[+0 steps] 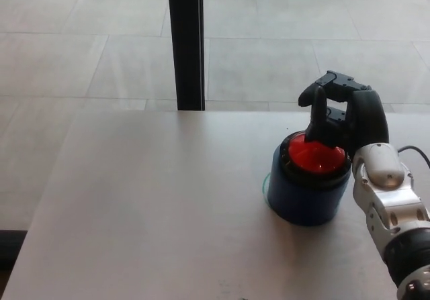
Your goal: The robot uses its right hand to press the red button kept in the middle of the desk
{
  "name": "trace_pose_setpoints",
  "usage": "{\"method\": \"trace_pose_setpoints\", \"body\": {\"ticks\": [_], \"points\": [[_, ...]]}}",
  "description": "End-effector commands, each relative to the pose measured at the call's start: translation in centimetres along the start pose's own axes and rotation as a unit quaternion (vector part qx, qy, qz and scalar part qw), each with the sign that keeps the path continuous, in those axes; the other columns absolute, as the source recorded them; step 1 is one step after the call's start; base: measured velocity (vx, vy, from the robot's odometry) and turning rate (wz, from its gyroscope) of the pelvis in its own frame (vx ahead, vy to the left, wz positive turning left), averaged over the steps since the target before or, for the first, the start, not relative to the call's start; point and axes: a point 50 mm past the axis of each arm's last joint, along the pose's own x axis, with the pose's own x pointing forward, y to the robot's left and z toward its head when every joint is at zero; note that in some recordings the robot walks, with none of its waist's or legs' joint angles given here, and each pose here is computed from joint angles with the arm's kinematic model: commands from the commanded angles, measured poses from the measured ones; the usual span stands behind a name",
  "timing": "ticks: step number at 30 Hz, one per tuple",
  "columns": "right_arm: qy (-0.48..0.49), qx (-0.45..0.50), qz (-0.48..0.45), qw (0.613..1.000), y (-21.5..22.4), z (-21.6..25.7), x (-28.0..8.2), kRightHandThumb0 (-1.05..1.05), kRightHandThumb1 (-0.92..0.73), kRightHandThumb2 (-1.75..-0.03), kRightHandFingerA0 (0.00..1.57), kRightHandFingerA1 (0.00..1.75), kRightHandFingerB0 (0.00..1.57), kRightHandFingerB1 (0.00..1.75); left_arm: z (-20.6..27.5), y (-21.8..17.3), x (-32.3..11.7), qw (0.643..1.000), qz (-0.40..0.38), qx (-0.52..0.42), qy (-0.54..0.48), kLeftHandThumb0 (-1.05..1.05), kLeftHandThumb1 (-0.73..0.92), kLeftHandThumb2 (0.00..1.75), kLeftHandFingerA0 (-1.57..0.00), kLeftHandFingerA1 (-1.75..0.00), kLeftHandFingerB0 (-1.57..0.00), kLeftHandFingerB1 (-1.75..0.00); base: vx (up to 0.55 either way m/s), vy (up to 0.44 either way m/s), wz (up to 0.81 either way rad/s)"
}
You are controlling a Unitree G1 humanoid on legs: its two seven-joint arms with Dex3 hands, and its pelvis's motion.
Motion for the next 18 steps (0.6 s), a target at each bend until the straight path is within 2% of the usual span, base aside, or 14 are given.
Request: {"method": "trace_pose_setpoints", "body": {"ticks": [1, 2, 4, 8, 9, 10, 11, 12, 13, 14, 17, 18], "points": [[0.059, -0.044, -0.001, 0.997, -0.8, -2.0, -0.3, -0.23, -0.51, -1.11, 1.13, 1.75, 0.75, 1.46, 0.7, 0.7, -0.1, 1.0, 0.006, 0.009, -0.011, -0.3, 0.29, 1.49, -0.85, -1.19, -0.73, -1.07, 0.0, 0.0, 0.0], [0.046, -0.043, -0.003, 0.998, -1.1, -1.0, 0.1, -0.26, -0.52, -1.14, 0.97, 1.75, 0.79, 1.57, 0.6, 0.6, -0.1, 1.0, 0.004, 0.019, -0.011, -0.32, 0.27, 1.49, -0.85, -1.18, -0.72, -1.06, 0.0, 0.0, 0.0], [0.032, -0.042, -0.003, 0.999, -1.2, 0.1, 0.7, -0.29, -0.49, -1.15, 0.96, 1.75, 0.79, 1.59, 0.6, 0.6, -0.1, 1.0, -0.001, 0.011, -0.01, -0.3, 0.3, 1.49, -0.84, -1.19, -0.72, -1.06, 0.0, 0.0, 0.0], [0.008, -0.037, -0.008, 0.999, -1.0, 2.6, 1.8, -0.25, -0.49, -1.18, 0.96, 1.75, 0.79, 1.52, 0.6, 0.6, -0.1, 1.0, 0.0, 0.008, -0.01, -0.29, 0.28, 1.52, -0.92, -1.24, -0.69, -1.05, 0.0, 0.0, 0.0], [0.003, -0.022, -0.009, 1.0, -0.9, 3.3, 2.0, -0.34, -0.5, -1.13, 1.2, 1.37, 0.94, 1.21, 0.6, 0.6, -0.1, 1.0, 0.002, 0.005, -0.008, -0.28, 0.3, 1.51, -0.9, -1.24, -0.7, -1.06, 0.0, 0.0, 0.0], [-0.001, -0.001, -0.009, 1.0, -0.8, 3.9, 2.3, -0.35, -0.51, -1.11, 1.18, 1.36, 0.93, 1.19, 0.6, 0.6, -0.1, 1.0, 0.003, 0.009, -0.008, -0.3, 0.3, 1.5, -0.85, -1.2, -0.69, -1.05, 0.0, 0.0, 0.0], [-0.007, 0.001, -0.008, 1.0, -0.9, 4.2, 2.4, -0.35, -0.51, -1.11, 1.18, 1.36, 0.93, 1.19, 0.6, 0.6, -0.1, 1.0, -0.001, 0.012, -0.01, -0.3, 0.3, 1.5, -0.85, -1.2, -0.69, -1.05, 0.0, 0.0, 0.0], [-0.019, 0.008, -0.006, 1.0, -1.0, 4.8, 2.5, -0.27, -0.53, -1.12, 0.94, 1.75, 0.79, 1.47, 0.5, 0.5, -0.1, 1.0, -0.001, 0.01, -0.01, -0.3, 0.3, 1.51, -0.86, -1.22, -0.71, -1.07, 0.0, 0.0, 0.0], [-0.041, 0.02, -0.003, 0.999, -1.1, 6.1, 2.8, -0.28, -0.51, -1.16, 0.97, 1.75, 0.81, 1.45, 0.5, 0.5, -0.1, 1.0, -0.001, 0.004, -0.009, -0.31, 0.28, 1.51, -0.88, -1.23, -0.72, -1.08, 0.0, 0.0, 0.0], [-0.069, 0.043, -0.005, 0.997, -1.4, 7.8, 3.2, -0.28, -0.46, -1.22, 0.97, 1.75, 0.82, 1.49, 0.4, 0.5, -0.1, 1.0, -0.004, 0.006, -0.007, -0.31, 0.29, 1.5, -0.84, -1.21, -0.71, -1.07, 0.0, 0.0, 0.0], [-0.089, 0.057, -0.011, 0.994, -1.9, 9.5, 3.6, -0.27, -0.45, -1.24, 0.99, 1.75, 0.84, 1.45, 0.3, 0.4, -0.1, 1.0, -0.005, 0.01, -0.005, -0.31, 0.3, 1.5, -0.85, -1.21, -0.71, -1.07, 0.0, 0.0, 0.0], [-0.098, 0.063, -0.018, 0.993, -2.2, 10.4, 3.8, -0.28, -0.45, -1.24, 1.03, 1.75, 0.86, 1.39, 0.2, 0.5, -0.1, 1.0, -0.001, 0.01, -0.004, -0.35, 0.39, 1.26, -0.96, -1.1, -0.77, -0.97, 0.0, 0.0, 0.0]]}}
